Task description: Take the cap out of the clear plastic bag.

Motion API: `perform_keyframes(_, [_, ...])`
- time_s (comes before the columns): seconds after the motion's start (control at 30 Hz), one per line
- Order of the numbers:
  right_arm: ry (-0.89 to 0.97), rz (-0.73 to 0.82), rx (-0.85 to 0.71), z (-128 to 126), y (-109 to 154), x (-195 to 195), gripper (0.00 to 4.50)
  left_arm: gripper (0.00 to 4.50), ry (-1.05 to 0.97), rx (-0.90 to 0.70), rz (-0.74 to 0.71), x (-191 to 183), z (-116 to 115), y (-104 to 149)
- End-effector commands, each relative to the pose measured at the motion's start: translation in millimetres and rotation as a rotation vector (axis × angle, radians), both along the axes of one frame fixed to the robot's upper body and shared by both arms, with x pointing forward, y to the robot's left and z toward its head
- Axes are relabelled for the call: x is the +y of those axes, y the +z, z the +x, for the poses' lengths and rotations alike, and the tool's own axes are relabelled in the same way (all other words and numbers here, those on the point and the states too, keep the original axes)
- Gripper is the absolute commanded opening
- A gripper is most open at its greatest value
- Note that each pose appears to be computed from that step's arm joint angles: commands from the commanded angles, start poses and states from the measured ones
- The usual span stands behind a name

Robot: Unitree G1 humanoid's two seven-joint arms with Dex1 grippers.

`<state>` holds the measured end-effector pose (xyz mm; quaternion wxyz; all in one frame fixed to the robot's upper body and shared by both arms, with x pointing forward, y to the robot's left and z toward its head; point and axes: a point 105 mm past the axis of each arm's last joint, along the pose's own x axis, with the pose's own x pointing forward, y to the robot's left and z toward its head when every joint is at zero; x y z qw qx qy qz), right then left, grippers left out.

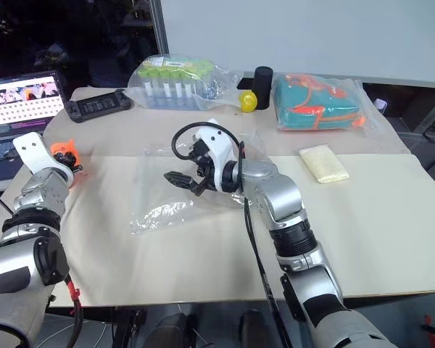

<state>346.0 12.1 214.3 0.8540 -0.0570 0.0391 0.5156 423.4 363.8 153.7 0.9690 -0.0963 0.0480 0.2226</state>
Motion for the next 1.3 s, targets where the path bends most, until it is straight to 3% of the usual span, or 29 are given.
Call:
perform_keyframes(0.03, [0.02, 0.027, -0.036, -7.3, 12.6, 0.7, 4.5, 3.76, 0.0, -0.063, 0.005, 3.8, 1.0, 18.1])
perform_keyframes(0.13, [0.013, 0.026, -0.036, -6.8, 13.1, -1.6, 4.5, 4.49, 0.001, -0.076, -0.004, 3.3, 1.1, 19.4])
perform_keyframes(0.23, [0.01, 0.026, -0.035, -6.3, 13.7, -3.1, 4.5, 4.49, 0.009, -0.098, 0.016, 4.1, 0.6, 26.7])
perform_keyframes(0.33, [0.015, 0.029, -0.031, -7.4, 14.1, -3.2, 4.5, 4.49, -0.029, -0.167, 0.096, -2.1, 0.5, 52.3])
perform_keyframes(0.5, [0.053, -0.018, -0.019, -15.3, 7.4, -6.0, 4.5, 4.49, -0.338, -0.188, 0.218, -43.6, -15.7, 74.3])
perform_keyframes(0.57, [0.075, -0.033, -0.013, -20.3, 4.4, -6.6, 4.5, 4.49, -0.459, -0.148, 0.27, -59.4, -26.0, 72.7])
perform_keyframes(0.7, [0.105, -0.074, 0.018, -30.4, -4.4, -13.2, 4.5, 4.49, -0.814, -0.011, 0.445, -100.7, -69.5, 56.9])
perform_keyframes(0.8, [0.052, -0.031, 0.151, -30.2, -8.9, -30.0, 4.5, 4.49, -0.963, 0.036, 0.584, -118.1, -92.6, 51.8])
perform_keyframes(0.9, [-0.053, 0.11, 0.401, -32.5, -17.1, -58.9, 4.5, 4.49, -1.03, 0.013, 0.666, -132.1, -101.3, 56.2])
perform_keyframes(1.0, [-0.067, 0.104, 0.519, -58.6, -36.6, -86.8, 4.5, 4.49, -1.105, -0.07, 0.645, -151.4, -107.2, 67.1])
perform_keyframes(1.1, [-0.14, 0.112, 0.611, -68.2, -60.4, -109.7, 4.5, 4.49, -1.212, -0.102, 0.552, -171.0, -116.2, 71.8])
perform_keyframes(1.23, [-0.308, 0.172, 0.766, -61.4, -94.7, -129.7, 4.5, 4.49, -1.318, -0.112, 0.429, -186.0, -128.1, 78.7])
perform_keyframes(1.3, [-0.449, 0.266, 0.837, -45.3, -106.6, -141.4, 4.5, 4.49, -1.353, -0.107, 0.388, -189.6, -133.6, 82.7])
